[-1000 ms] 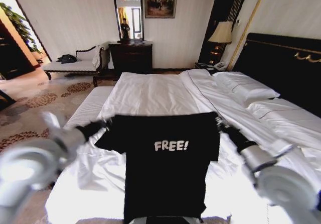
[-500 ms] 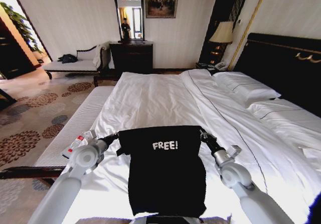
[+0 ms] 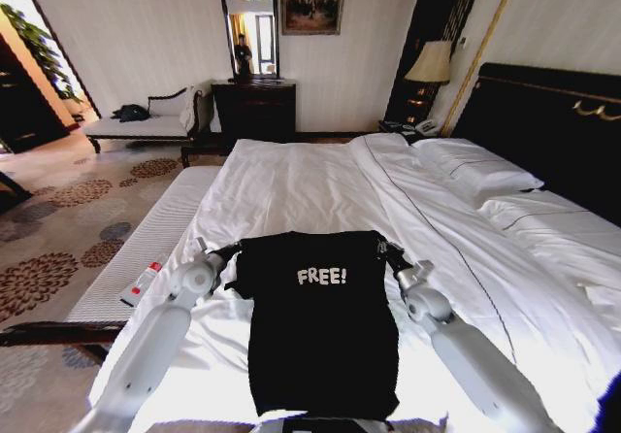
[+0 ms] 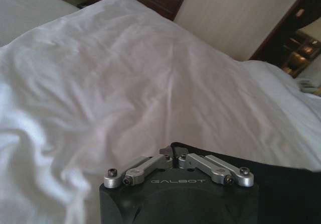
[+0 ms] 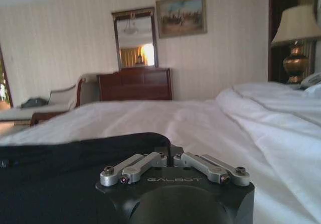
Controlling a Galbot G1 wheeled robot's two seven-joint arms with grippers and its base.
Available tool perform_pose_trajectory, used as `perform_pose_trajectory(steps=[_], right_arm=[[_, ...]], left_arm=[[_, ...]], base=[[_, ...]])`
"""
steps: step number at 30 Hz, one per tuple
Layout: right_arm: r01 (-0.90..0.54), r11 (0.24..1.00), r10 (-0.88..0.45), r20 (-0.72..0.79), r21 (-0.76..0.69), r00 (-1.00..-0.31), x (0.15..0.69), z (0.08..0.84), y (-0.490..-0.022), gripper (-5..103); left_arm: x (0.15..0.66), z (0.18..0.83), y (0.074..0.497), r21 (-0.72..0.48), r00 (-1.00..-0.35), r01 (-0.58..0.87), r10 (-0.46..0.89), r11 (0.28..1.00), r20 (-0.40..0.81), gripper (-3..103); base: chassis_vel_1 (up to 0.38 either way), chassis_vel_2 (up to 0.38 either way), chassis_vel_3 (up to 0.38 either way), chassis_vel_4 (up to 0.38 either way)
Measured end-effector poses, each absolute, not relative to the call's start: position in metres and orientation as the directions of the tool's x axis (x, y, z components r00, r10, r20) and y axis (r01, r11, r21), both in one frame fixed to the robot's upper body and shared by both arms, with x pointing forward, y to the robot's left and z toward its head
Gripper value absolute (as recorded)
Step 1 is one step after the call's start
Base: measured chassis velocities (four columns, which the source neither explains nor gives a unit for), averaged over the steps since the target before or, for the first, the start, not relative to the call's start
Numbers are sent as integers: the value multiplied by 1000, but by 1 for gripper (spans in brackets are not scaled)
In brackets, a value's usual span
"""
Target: Fold the clothes on the bed.
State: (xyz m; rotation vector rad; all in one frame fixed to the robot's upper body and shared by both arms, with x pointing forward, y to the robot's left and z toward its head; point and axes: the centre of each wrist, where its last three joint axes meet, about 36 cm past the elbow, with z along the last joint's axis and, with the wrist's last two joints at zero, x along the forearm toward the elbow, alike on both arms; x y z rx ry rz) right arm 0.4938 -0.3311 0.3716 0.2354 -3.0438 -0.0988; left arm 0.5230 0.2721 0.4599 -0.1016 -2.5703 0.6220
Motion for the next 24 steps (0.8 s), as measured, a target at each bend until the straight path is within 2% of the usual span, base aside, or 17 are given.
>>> perform_pose_trajectory(steps=[9, 24], right_arm=[[-110, 993, -104, 168, -30, -980, 549, 354, -330, 1], [-39, 999, -36, 284, -5, -958, 567, 307, -307, 1]], left_arm=[[562, 430, 259, -398, -852, -84, 141, 914, 503, 0], [585, 389, 242, -320, -805, -110, 105, 941, 584, 0]], base=[[0, 0, 0, 0], [0, 0, 0, 0]])
